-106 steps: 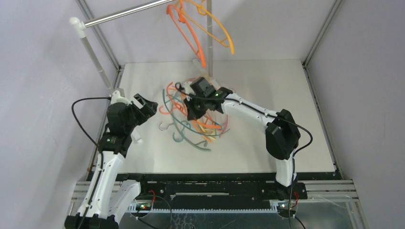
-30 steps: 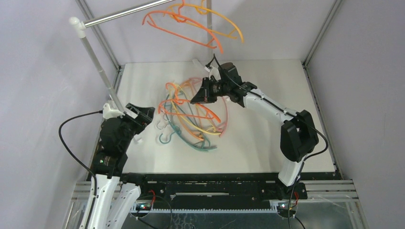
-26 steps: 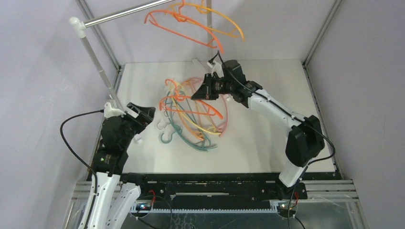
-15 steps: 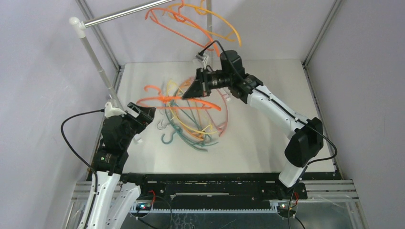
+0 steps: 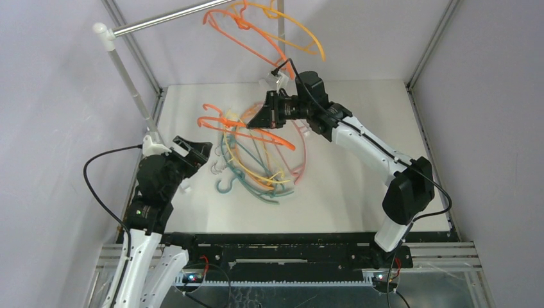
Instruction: Organize the hangers
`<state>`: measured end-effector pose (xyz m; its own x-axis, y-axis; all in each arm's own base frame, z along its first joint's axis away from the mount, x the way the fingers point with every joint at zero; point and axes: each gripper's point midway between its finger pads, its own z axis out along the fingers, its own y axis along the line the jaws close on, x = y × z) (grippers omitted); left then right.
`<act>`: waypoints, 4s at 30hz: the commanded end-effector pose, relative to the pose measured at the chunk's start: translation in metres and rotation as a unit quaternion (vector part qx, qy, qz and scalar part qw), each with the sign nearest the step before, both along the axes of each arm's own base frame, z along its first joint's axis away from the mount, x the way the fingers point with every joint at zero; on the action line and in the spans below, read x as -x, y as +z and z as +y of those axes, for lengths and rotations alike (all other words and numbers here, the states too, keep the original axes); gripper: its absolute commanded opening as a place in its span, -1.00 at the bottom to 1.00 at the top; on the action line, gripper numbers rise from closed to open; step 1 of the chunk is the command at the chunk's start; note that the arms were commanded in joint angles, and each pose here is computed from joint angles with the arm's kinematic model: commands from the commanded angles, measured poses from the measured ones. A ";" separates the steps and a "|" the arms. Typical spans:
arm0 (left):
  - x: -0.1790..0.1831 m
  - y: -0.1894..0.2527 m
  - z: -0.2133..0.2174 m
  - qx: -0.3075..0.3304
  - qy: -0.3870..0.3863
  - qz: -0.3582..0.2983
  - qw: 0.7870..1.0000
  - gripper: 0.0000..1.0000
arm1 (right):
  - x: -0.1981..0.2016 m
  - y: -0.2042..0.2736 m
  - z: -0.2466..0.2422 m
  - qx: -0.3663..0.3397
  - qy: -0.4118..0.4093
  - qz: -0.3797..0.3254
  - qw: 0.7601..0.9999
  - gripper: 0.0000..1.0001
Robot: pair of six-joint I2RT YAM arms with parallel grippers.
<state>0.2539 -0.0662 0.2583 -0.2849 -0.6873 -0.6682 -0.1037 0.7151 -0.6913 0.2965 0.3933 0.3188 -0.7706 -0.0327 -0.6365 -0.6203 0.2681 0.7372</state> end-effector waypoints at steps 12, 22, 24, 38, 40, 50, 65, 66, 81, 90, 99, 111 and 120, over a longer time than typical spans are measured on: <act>-0.026 0.078 -0.053 0.098 -0.047 -0.107 0.988 0.81 | -0.014 0.020 0.038 0.011 -0.050 -0.137 0.989 -1.00; -0.042 0.094 -0.069 0.108 -0.047 -0.121 0.986 0.79 | -0.003 0.028 0.037 0.013 -0.034 -0.150 0.988 -1.00; -0.046 0.096 -0.070 0.103 -0.045 -0.123 0.986 0.79 | 0.004 0.033 0.034 0.009 -0.030 -0.152 0.988 -1.00; -0.070 0.093 -0.092 0.082 -0.060 -0.113 0.988 0.65 | 0.031 0.071 0.030 -0.014 -0.009 -0.187 0.982 -1.00; -0.072 0.090 -0.093 0.077 -0.060 -0.110 0.989 0.54 | 0.037 0.078 0.030 -0.021 -0.002 -0.194 0.981 -1.00; -0.081 0.091 -0.098 0.058 -0.067 -0.104 0.991 -0.78 | 0.046 0.094 0.024 -0.024 0.002 -0.218 0.976 -1.00; -0.077 0.114 -0.029 -0.126 0.046 -0.055 0.989 -1.00 | 0.035 0.099 -0.009 -0.024 -0.018 -0.207 0.978 -0.33; -0.076 0.113 -0.024 -0.135 0.053 -0.050 0.988 -1.00 | 0.034 0.099 -0.013 -0.024 -0.021 -0.206 0.978 -0.27; -0.113 0.204 0.031 -0.277 0.122 -0.052 0.952 -1.00 | 0.021 0.110 -0.042 -0.028 -0.053 -0.198 0.978 0.06; -0.135 0.216 0.034 -0.307 0.130 -0.055 0.941 -1.00 | 0.000 0.108 -0.056 -0.027 -0.080 -0.177 0.980 0.06; -0.167 0.228 0.037 -0.297 0.143 -0.069 0.942 -0.99 | -0.010 0.113 -0.069 -0.027 -0.095 -0.165 0.981 0.02; -0.202 0.215 0.046 -0.273 0.144 -0.051 0.950 -1.00 | -0.015 0.097 -0.083 -0.001 -0.104 -0.136 0.985 -0.04; -0.217 0.181 0.041 -0.277 0.116 -0.013 0.954 -1.00 | -0.017 0.085 -0.087 0.014 -0.103 -0.119 0.987 -0.06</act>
